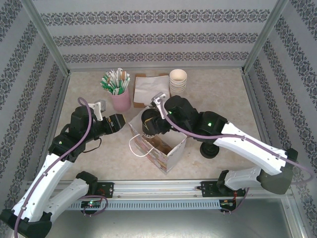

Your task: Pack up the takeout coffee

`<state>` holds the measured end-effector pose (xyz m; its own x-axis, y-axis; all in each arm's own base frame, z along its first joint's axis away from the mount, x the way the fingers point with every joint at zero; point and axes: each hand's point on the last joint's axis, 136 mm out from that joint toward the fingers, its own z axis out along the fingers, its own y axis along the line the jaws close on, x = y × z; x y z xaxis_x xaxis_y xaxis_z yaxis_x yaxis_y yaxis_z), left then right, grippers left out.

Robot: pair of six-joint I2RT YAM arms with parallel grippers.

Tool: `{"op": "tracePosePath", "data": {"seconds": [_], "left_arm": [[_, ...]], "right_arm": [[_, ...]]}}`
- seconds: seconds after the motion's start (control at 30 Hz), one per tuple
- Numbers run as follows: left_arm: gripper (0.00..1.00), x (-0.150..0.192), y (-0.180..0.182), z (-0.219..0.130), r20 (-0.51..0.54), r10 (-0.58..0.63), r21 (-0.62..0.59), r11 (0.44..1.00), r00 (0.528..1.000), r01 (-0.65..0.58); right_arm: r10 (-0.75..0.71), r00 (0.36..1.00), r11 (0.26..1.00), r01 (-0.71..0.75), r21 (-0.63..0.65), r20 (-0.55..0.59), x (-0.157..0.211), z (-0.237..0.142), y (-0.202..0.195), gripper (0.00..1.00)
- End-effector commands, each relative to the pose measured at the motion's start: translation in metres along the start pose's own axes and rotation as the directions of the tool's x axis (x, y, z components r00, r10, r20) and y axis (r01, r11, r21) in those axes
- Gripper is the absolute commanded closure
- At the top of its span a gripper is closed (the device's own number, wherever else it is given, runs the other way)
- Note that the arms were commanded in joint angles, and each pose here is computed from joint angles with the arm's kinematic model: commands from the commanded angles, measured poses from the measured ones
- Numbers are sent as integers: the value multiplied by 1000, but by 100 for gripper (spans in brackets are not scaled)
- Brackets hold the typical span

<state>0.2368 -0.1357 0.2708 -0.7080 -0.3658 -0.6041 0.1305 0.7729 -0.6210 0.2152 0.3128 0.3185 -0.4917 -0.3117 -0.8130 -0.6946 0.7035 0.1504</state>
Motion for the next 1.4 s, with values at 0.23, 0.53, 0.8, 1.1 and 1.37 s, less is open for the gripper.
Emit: {"op": "tracePosePath", "data": {"seconds": [0.23, 0.53, 0.8, 1.1, 1.37], "left_arm": [[26, -33, -58, -14, 108, 230, 165, 955, 967, -246], [17, -40, -120, -43, 269, 580, 311, 704, 769, -639], [5, -9, -159, -46, 411, 787, 364, 322, 461, -874], [0, 9, -177, -29, 435, 837, 364, 172, 331, -915], [4, 6, -187, -16, 442, 848, 303, 165, 292, -939]], "right_arm": [[35, 981, 999, -30, -25, 189, -49, -42, 5, 44], [75, 979, 997, -78, 7, 191, -59, -72, -3, 44], [112, 958, 993, -95, -75, 266, -74, -103, 6, 44], [142, 933, 981, -88, -172, 330, -87, -129, 19, 44], [149, 929, 971, -73, -226, 340, -90, -133, 32, 44]]}}
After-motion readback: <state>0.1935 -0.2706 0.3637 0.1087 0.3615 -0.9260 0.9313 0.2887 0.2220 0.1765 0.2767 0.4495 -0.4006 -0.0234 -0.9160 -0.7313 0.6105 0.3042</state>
